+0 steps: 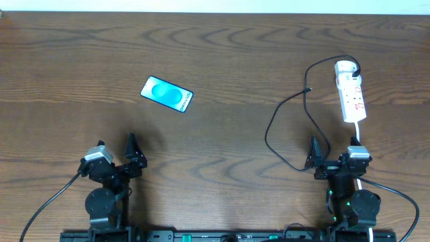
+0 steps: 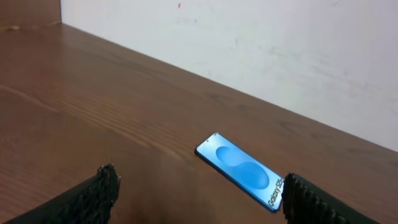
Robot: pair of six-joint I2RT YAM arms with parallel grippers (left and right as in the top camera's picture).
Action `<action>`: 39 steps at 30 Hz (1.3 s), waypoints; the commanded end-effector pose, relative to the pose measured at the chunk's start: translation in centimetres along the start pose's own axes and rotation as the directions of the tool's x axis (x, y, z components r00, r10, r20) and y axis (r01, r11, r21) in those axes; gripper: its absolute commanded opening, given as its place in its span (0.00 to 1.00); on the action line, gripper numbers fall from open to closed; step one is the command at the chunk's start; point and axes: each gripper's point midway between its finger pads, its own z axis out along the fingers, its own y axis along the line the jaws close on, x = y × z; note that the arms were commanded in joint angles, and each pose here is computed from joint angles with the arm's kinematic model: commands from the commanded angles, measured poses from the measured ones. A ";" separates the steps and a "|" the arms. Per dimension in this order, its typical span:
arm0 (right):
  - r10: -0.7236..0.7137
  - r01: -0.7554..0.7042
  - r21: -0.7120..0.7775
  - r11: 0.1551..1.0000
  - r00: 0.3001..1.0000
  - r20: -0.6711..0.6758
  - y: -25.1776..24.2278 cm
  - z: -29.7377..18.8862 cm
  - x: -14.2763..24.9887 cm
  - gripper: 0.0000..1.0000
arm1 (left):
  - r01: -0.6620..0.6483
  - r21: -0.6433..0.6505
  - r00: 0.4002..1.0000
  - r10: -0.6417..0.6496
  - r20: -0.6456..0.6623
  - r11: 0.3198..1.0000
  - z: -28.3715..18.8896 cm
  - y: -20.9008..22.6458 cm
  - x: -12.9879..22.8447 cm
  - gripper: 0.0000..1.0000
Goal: Plug charger to phone and switch on socket
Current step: 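Move the left gripper toward the blue phone on the table, then lower the left gripper over the phone and close on it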
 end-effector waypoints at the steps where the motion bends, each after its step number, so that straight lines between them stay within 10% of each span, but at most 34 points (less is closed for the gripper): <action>1: 0.012 -0.012 -0.006 1.000 1.000 0.003 0.1 0.0 0.0 0.99 | 0.014 0.001 0.999 -0.014 0.032 1.000 -0.7 -0.8 -2.9 0.86; 39: 0.012 -0.012 -0.006 1.000 1.000 0.003 0.1 0.0 0.0 0.99 | -0.034 -0.015 0.838 0.021 -0.545 0.999 7.6 -10.2 -12.5 0.86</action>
